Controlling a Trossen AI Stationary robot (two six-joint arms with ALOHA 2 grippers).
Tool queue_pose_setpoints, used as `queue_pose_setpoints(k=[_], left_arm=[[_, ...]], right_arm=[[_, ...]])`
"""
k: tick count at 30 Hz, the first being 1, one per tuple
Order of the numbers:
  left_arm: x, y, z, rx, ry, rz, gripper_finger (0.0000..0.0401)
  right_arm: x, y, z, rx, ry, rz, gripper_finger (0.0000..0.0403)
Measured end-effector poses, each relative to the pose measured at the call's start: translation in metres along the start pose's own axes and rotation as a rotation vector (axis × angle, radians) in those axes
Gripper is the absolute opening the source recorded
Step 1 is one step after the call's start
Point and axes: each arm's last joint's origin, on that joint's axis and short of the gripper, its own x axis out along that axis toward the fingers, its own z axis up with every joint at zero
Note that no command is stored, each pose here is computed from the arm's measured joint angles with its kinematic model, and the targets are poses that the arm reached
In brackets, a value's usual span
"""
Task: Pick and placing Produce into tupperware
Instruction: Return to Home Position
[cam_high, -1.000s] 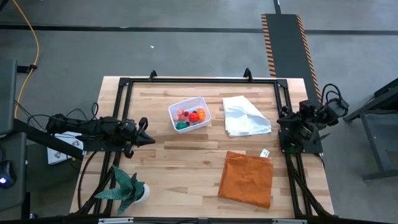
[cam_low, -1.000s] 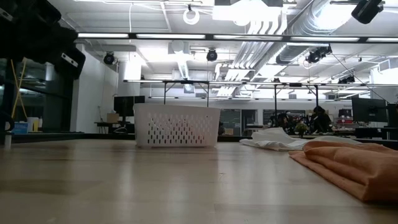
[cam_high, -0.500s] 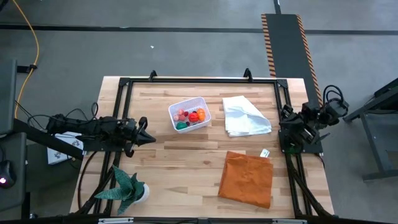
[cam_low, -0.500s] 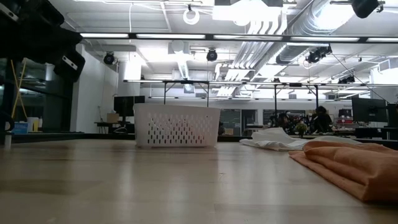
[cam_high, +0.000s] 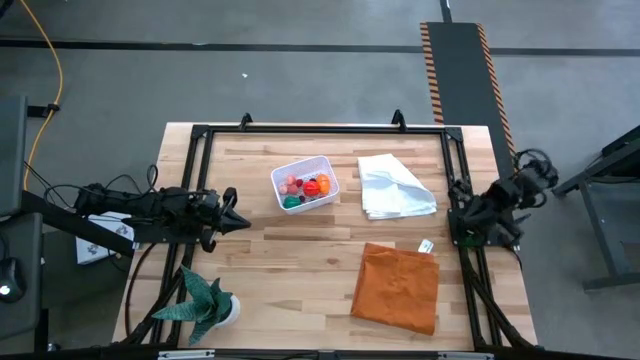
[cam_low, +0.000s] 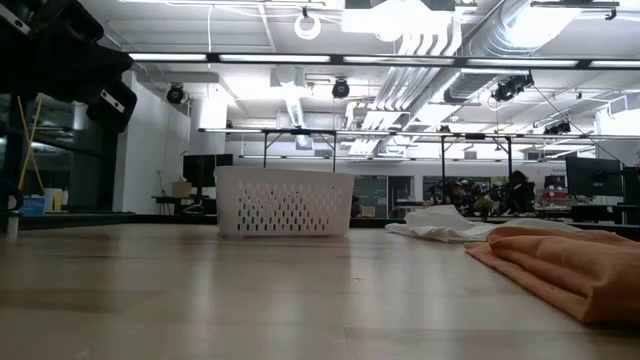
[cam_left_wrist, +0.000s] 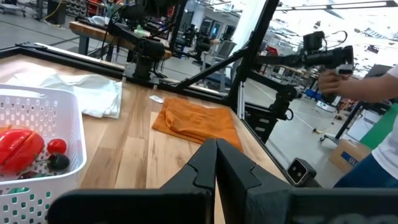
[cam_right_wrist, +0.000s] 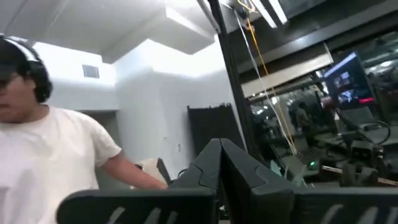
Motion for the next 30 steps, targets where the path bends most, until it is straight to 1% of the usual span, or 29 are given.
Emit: queue_pose_setpoints(k=[3, 5, 7, 10, 13, 20, 24, 30], left_arm=[[0.0, 0.0, 0.0, 0.0, 0.0, 0.0, 0.0001], [0.0, 0.0, 0.0, 0.0, 0.0, 0.0, 0.0001], [0.0, 0.0, 0.0, 0.0, 0.0, 0.0, 0.0001], [0.0, 0.0, 0.0, 0.0, 0.001, 0.0, 0.0001], [0.0, 0.0, 0.0, 0.0, 0.001, 0.0, 0.0001], [0.0, 0.0, 0.0, 0.0, 0.001, 0.0, 0.0001], [0.0, 0.0, 0.0, 0.0, 0.001, 0.0, 0.0001], [0.0, 0.0, 0.0, 0.001, 0.001, 0.0, 0.0001]], right_arm=[[0.0, -0.005, -0.023, -0.019, -0.051, 0.005, 0.0], [-0.001, -0.007, -0.029, -0.051, -0.09, -0.002, 0.0], [-0.001, -0.01, -0.033, -0.076, -0.095, -0.044, 0.0], [-0.001, -0.016, -0.038, -0.095, -0.046, -0.117, 0.0], [-0.001, -0.02, -0.039, -0.104, -0.036, -0.145, 0.0], [-0.003, -0.031, -0.046, -0.12, 0.052, -0.241, 0.0], [-0.005, -0.038, -0.053, -0.145, 0.045, -0.27, 0.0], [-0.011, -0.049, -0.066, -0.147, -0.038, -0.249, 0.0]])
